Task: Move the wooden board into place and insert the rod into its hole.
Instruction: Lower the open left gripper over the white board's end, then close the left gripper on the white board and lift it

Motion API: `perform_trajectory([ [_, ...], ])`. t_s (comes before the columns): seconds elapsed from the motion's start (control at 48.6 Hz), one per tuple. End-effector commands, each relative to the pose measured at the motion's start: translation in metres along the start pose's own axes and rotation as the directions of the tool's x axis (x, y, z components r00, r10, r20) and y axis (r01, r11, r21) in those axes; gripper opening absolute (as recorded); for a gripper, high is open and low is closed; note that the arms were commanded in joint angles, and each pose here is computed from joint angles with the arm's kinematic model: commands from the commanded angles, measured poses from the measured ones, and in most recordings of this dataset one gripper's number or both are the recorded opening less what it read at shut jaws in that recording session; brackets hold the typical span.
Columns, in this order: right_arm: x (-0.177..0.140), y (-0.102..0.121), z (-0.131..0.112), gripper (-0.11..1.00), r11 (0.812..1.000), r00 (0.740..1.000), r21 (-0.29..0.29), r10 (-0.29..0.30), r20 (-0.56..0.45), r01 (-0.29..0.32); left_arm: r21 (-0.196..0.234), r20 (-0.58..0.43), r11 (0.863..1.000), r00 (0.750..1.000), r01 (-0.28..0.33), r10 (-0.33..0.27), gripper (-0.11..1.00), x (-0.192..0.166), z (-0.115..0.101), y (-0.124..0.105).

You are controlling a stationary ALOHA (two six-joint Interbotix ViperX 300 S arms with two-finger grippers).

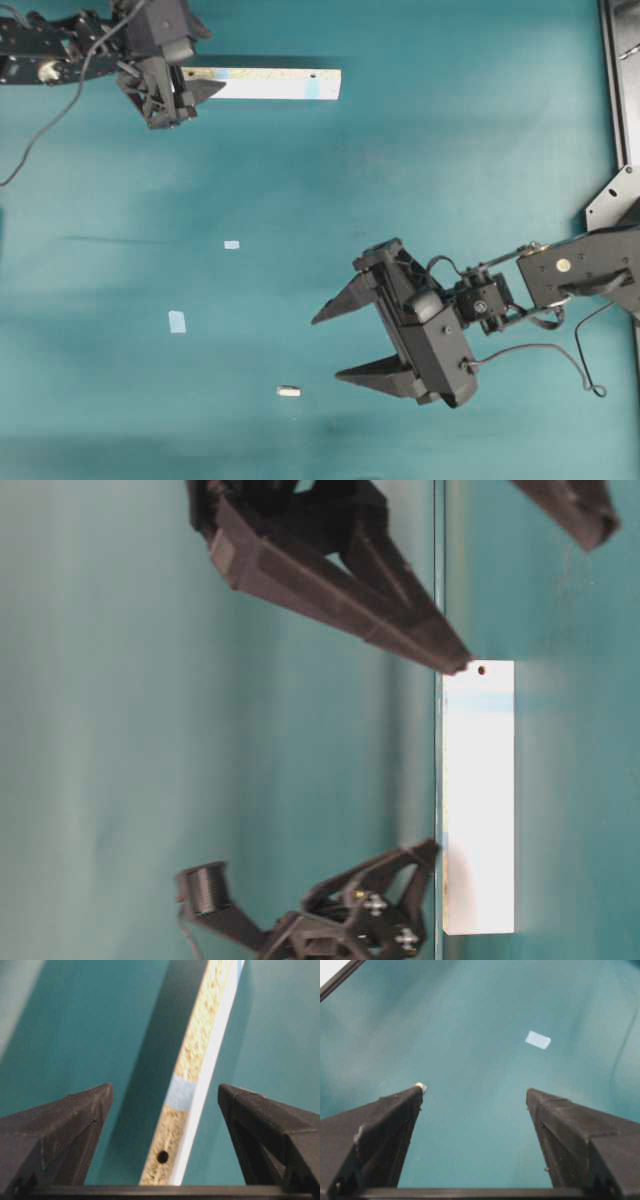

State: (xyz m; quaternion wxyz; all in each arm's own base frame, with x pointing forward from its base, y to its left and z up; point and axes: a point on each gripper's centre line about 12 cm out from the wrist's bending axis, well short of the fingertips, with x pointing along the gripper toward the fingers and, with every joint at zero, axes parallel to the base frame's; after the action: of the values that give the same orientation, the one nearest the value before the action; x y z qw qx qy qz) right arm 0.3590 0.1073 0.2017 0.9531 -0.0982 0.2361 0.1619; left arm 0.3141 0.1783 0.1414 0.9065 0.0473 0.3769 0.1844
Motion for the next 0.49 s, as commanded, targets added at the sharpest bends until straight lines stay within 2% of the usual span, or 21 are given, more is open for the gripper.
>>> perform_trajectory([
  [0.0, -0.007, -0.001, 0.017, 0.93, 1.0, 0.999, -0.001, -0.004, 0.034, 0.004, 0.006, 0.008, 1.0, 1.0, -0.006, 0.006, 0.91, 0.005, 0.005, 0.003],
  [0.309, -0.007, -0.001, 0.016, 0.93, 1.0, 1.0, 0.006, -0.005, 0.008, 0.005, 0.006, -0.001, 1.0, 1.0, -0.007, 0.007, 0.91, 0.035, 0.005, 0.004],
  [0.474, -0.007, -0.001, 0.018, 0.93, 1.0, 1.0, 0.022, -0.006, 0.012, 0.005, 0.0, -0.03, 1.0, 1.0, 0.004, -0.004, 0.91, 0.048, -0.003, 0.001],
])
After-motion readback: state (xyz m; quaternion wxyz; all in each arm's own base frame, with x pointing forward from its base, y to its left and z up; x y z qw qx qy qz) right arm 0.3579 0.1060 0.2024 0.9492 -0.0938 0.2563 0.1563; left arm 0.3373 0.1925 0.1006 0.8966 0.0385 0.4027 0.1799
